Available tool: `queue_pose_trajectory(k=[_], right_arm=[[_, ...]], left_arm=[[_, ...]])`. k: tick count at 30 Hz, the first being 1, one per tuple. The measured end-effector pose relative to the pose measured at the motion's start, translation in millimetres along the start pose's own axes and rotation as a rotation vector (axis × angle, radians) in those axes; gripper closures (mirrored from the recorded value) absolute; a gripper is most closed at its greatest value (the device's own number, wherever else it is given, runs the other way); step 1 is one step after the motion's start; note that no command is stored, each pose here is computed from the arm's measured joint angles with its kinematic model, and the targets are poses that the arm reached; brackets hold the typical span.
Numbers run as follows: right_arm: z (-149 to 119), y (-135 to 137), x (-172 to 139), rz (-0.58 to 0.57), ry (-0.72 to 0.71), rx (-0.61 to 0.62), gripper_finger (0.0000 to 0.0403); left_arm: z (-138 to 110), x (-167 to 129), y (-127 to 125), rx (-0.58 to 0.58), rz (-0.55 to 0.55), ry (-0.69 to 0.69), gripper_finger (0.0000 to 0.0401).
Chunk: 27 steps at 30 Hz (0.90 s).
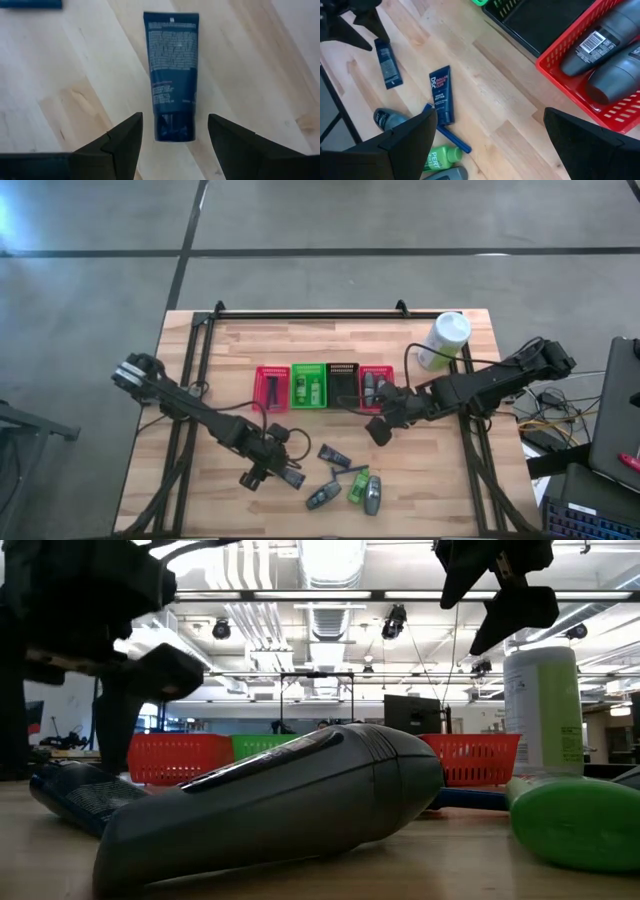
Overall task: Pick & Place Travel size toiletries
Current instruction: Put the bottom blue shaving cream into the black bin
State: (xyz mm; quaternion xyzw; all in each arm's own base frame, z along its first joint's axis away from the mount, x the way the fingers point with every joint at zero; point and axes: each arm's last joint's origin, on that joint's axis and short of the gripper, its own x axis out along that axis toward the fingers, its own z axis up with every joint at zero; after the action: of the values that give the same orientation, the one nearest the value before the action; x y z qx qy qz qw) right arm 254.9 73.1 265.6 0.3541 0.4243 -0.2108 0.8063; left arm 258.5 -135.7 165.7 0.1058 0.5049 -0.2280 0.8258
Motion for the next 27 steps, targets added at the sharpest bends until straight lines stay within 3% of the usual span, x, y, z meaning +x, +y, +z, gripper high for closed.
queue_pose_trajectory(k=[14,27], right_arm=[[0,0,0,-0.003,-0.005,0.007,0.0039],[0,0,0,-0.004,-0.006,0.021,0.0039]], left_arm=[[-13,11,1,-0.004,0.001,-0.047,0.0178],[-15,13,1,0.000,0.003,-0.061,0.0265]])
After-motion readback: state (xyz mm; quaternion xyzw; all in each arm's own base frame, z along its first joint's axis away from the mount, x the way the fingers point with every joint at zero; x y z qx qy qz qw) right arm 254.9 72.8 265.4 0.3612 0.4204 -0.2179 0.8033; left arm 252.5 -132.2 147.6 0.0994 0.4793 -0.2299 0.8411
